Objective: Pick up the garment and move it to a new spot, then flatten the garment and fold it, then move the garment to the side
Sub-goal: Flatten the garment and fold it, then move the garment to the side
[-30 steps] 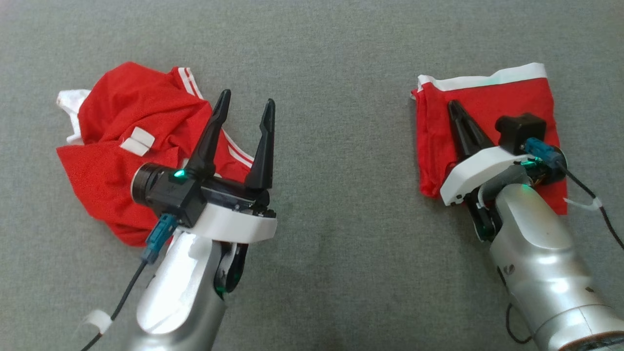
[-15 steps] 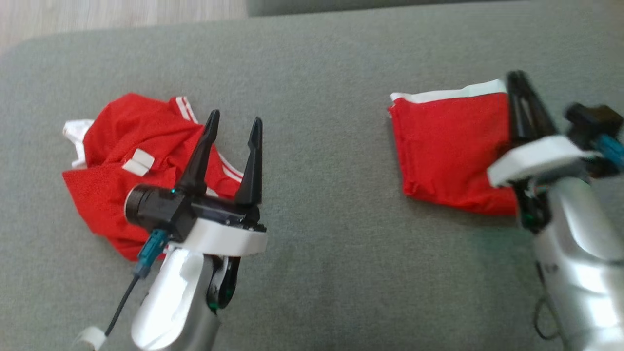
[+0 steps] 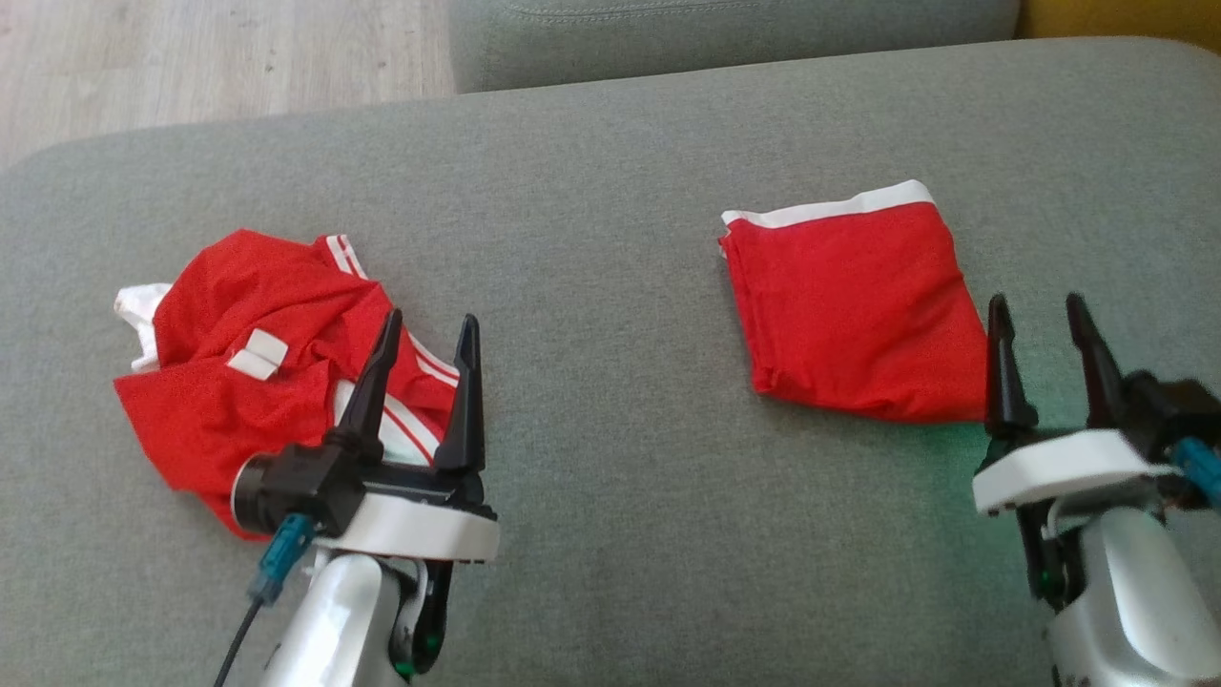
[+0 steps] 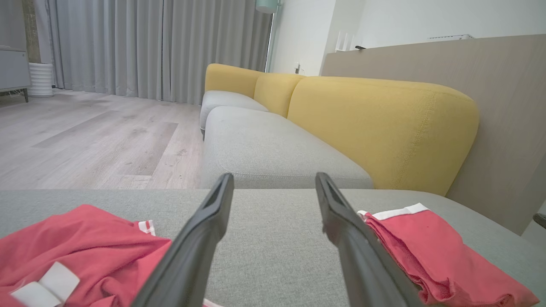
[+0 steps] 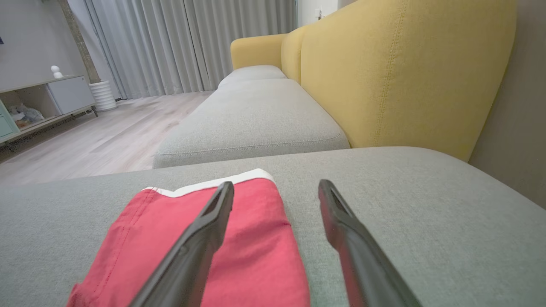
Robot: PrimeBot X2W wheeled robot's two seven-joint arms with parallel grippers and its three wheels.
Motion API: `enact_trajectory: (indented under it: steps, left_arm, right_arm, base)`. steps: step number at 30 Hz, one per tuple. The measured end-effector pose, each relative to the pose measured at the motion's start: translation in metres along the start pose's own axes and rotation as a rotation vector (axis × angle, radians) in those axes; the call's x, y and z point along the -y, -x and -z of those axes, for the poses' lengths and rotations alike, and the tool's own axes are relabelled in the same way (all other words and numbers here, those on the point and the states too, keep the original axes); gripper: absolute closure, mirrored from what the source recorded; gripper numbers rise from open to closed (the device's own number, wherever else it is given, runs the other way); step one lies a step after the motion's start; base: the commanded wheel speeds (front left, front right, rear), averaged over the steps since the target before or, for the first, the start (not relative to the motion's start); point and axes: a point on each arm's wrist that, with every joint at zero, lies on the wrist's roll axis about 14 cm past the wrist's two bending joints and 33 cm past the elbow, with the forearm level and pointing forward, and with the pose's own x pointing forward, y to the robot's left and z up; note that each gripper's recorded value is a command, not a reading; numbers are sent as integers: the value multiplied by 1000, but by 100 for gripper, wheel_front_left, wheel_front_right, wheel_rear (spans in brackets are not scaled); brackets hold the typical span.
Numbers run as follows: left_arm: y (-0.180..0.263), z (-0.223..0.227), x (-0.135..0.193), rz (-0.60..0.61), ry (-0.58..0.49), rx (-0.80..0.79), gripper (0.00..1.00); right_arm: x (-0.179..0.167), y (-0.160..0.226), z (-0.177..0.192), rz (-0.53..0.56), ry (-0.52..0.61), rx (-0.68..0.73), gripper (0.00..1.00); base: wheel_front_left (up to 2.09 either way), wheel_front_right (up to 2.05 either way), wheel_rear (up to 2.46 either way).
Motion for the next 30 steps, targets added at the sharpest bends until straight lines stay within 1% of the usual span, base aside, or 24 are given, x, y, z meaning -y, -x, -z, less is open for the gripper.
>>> enact_trajectory:
  steps: [3,8,10,14,19,22,27,30]
  left_arm:
    - [3,2,-1,-7,3,-7,0]
    - [2,4,-3,-10,5,-12,0]
    - [1,7,-4,-12,6,-17,0]
    - [-5,13,-7,-13,12,-29,0]
    - [-17,23,-14,-15,3,-46,0]
    - [-21,29,-17,-16,6,-58,0]
    - [-23,34,-24,-26,3,-71,0]
    - [-23,36,-27,-34,2,-74,0]
  right_arm:
    - [-2,10,6,9,-11,-12,0]
    - [-7,6,-1,0,-6,3,0]
    - [-8,4,2,-4,2,-16,0]
    - [-6,-7,17,-2,10,-91,0]
    - [6,-37,34,38,-1,-200,0]
    - [11,-49,54,61,-23,-293,0]
    - [-4,-51,95,28,-45,-459,0]
    - [-10,-53,104,4,-35,-498,0]
  base:
    - [0,0,0]
    - [0,0,0]
    - [0,0,0]
    - [0,0,0]
    - [0,0,0]
    - [0,0,0]
    - [0,0,0]
    - [0,0,0]
